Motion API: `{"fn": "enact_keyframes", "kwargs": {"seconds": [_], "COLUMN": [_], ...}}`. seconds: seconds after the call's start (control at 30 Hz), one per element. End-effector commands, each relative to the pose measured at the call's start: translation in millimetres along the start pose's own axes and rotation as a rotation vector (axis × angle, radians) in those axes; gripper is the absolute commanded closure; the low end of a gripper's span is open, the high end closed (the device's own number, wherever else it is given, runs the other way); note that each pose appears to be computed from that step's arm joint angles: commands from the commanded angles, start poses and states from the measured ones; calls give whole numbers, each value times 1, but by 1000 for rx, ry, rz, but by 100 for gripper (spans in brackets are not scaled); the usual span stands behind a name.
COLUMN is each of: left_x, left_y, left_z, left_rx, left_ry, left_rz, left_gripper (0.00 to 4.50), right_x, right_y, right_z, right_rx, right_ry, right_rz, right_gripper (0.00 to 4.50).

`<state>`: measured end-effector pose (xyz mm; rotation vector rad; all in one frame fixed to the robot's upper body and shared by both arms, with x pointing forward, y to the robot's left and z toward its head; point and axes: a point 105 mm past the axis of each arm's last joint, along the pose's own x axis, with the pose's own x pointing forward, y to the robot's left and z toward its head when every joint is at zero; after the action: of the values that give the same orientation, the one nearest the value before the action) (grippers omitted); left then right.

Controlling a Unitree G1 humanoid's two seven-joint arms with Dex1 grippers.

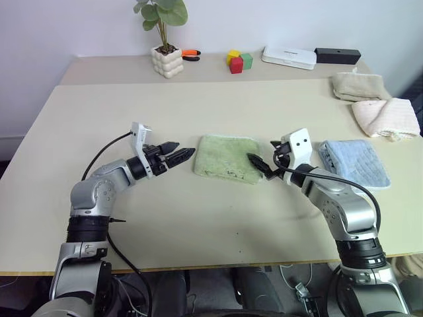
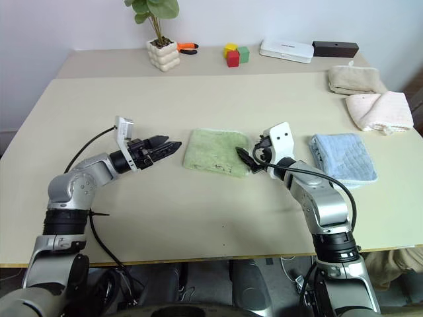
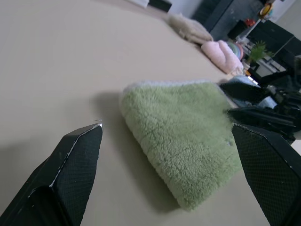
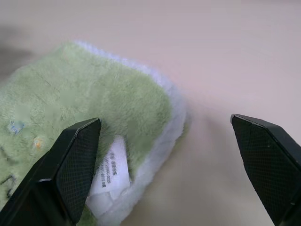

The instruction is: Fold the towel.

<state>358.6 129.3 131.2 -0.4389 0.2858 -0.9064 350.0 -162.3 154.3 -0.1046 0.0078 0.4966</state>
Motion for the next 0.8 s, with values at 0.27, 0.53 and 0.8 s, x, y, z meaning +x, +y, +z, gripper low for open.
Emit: {"fn": "enact_keyframes", "kwargs": {"seconds": [0.27, 0.53, 0.8], "left_x": [26, 54, 65], "left_y": [1, -11, -15], "left_z": [-14, -41, -49], "left_rx": [-341, -512, -551], "left_ry": [145, 265, 274], "left_rz": [-64, -120, -129], "left_gripper": [0, 0, 379], "right_x": [-53, -72, -94], "right_y": [-15, 8, 7], "right_z": [83, 82, 70], "right_rx": [-241, -396, -434], "right_ry": [-257, -216, -126], "right_rz": [136, 251, 344], "right_gripper": [1, 1, 0]}}
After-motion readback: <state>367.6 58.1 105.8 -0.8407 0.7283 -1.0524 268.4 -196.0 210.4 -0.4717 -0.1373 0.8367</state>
